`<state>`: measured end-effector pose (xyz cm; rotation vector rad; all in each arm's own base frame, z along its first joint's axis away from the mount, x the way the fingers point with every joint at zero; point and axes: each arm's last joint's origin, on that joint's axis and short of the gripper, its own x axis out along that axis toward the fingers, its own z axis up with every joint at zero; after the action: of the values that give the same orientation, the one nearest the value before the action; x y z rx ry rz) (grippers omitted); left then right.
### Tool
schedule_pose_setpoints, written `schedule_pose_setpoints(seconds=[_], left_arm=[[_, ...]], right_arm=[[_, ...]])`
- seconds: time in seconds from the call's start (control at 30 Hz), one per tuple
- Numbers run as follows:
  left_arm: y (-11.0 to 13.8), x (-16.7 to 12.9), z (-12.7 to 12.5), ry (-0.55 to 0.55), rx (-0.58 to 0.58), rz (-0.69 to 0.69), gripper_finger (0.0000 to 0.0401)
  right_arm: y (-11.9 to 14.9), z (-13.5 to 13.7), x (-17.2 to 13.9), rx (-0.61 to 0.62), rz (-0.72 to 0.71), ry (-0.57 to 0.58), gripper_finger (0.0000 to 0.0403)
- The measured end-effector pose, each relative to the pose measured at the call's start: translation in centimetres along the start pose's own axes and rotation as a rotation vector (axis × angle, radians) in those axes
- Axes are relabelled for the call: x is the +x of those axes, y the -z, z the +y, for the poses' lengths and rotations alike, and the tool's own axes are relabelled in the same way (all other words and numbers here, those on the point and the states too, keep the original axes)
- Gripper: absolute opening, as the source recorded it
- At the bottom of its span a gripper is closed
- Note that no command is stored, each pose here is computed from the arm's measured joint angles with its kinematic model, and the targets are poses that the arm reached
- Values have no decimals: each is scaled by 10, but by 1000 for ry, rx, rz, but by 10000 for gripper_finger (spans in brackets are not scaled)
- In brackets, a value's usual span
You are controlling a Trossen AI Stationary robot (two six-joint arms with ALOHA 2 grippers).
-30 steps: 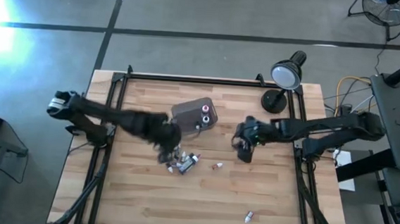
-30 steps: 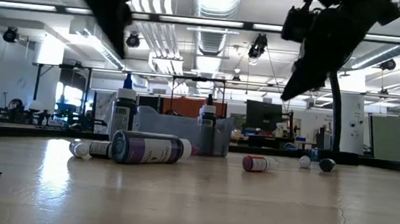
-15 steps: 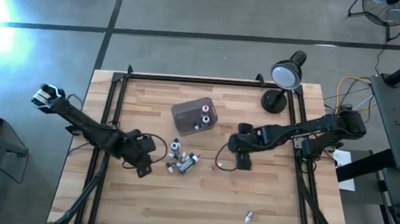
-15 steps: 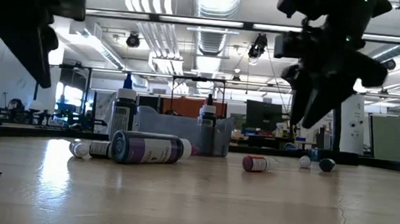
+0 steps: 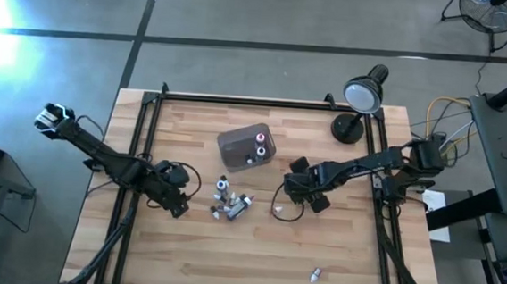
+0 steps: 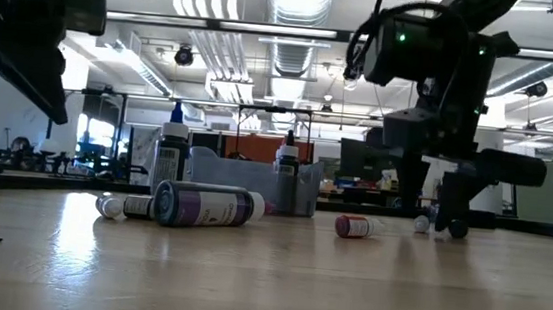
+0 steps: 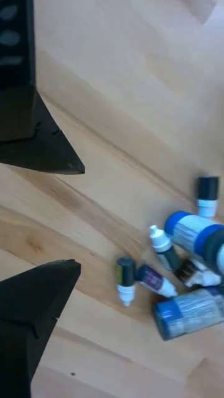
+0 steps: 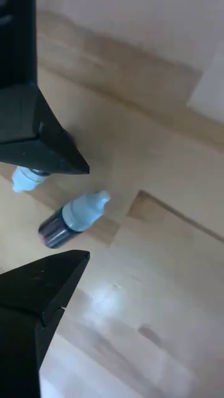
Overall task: Pick & Place food coloring
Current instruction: Put the small red food coloring bottle into the gray bin
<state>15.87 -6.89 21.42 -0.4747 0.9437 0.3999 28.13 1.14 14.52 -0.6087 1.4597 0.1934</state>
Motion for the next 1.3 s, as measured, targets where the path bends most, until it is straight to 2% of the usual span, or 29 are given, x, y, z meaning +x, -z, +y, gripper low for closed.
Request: schedule_pose_setpoints(seconds=[0.2, 0.4, 0.53, 0.77, 0.9, 0.97, 1.13, 1.3], left_arm=[[-3, 0, -1, -11, -41, -68, 213], [-8, 0, -2, -18, -120, -140, 213], [-11, 1, -2, -11, -174, -169, 213], [-16, 2, -1, -12, -256, -210, 213], [-18, 2, 0, -20, -278, -226, 213], [-19, 2, 0, -24, -283, -233, 213], [-21, 3, 3, -56, -275, -264, 213], [-22, 5, 6, -77, -265, -268, 213]], right_arm=[[4, -8, 5, 43, -35, -91, 194], [13, -22, 11, 89, -63, -174, 149], [19, -30, 14, 96, -63, -184, 118], [25, -42, 16, 114, -103, -189, 94], [22, -44, 14, 185, -138, -216, 80], [18, -48, 8, 272, -194, -226, 73], [4, -68, -25, 536, -436, -134, 68], [-9, -99, -90, 755, -796, -49, 73]])
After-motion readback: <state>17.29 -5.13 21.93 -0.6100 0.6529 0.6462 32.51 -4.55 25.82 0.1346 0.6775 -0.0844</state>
